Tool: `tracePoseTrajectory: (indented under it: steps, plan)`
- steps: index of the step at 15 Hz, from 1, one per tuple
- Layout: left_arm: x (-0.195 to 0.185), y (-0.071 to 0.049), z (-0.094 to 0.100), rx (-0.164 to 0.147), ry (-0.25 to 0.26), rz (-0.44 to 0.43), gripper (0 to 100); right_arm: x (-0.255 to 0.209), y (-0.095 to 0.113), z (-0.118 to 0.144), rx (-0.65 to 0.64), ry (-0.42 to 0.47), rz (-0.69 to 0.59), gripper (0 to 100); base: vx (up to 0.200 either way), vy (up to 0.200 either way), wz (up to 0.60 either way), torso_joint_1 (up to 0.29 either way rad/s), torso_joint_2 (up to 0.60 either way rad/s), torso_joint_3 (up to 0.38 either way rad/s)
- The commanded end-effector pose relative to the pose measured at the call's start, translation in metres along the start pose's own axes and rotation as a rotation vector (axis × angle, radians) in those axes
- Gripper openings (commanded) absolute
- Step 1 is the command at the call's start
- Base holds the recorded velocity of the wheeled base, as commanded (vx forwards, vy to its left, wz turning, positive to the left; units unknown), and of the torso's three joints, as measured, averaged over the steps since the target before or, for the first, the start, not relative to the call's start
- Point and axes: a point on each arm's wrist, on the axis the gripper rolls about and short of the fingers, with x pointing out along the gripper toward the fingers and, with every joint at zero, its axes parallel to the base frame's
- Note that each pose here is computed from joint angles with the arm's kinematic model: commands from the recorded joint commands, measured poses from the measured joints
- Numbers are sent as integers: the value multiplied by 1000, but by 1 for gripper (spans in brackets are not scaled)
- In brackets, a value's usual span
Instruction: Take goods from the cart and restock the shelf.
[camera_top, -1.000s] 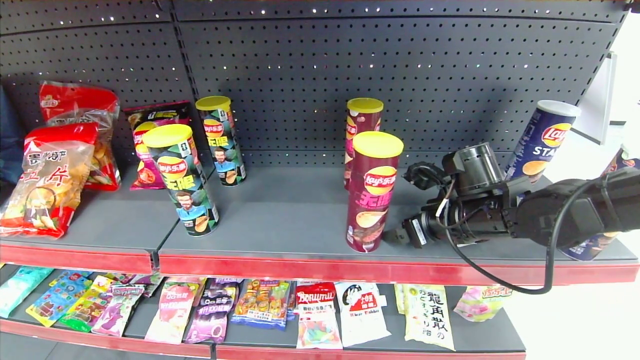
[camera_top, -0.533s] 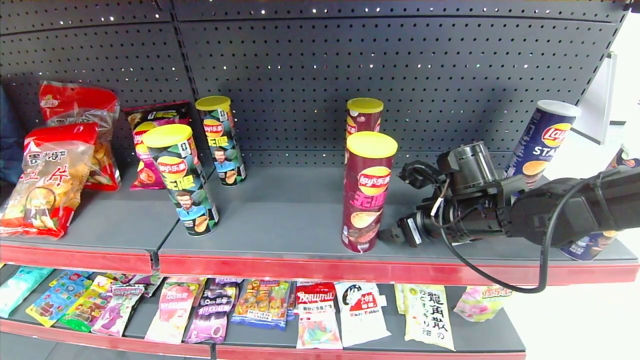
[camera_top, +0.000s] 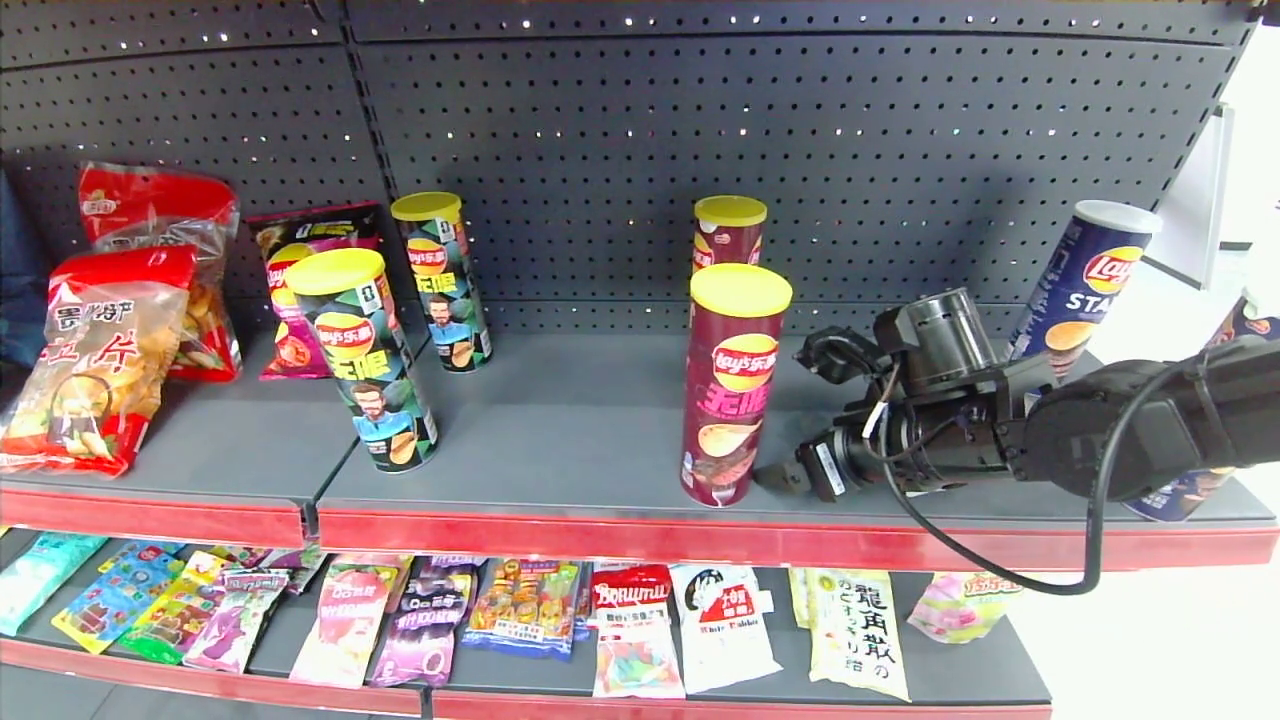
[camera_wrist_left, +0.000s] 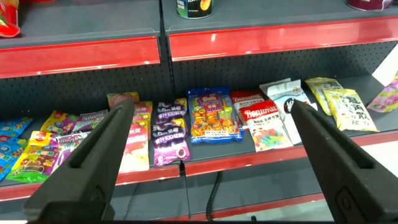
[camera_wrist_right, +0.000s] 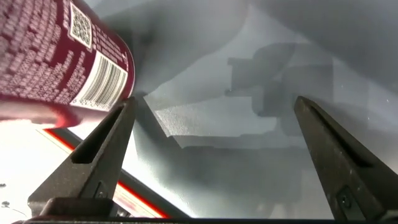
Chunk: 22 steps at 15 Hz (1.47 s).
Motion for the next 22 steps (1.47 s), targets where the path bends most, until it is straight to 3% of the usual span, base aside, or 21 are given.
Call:
tracePoseTrajectory:
  steps: [1, 12, 16, 19, 20, 22]
  plan:
    - [0, 0, 0, 0, 1, 0, 100, -2, 1, 1, -4, -7, 2, 100, 0, 0, 0, 0, 0, 0]
    - [0, 0, 0, 0, 3, 0, 100, -1, 4, 1, -11, -5, 6, 100, 0, 0, 0, 0, 0, 0]
    - [0, 0, 0, 0, 1, 0, 100, -48, 2, -10, -8, -47, -22, 100, 0, 0, 0, 0, 0, 0]
    - [0, 0, 0, 0, 3, 0, 100, -101, 2, -28, -16, -125, -32, 100, 0, 0, 0, 0, 0, 0]
    - [0, 0, 0, 0, 1, 0, 100, -148, 7, -49, -26, -221, -12, 100, 0, 0, 0, 0, 0, 0]
    - [0, 0, 0, 0, 3, 0, 100, -196, 8, -79, -26, -350, -17, 100, 0, 0, 0, 0, 0, 0]
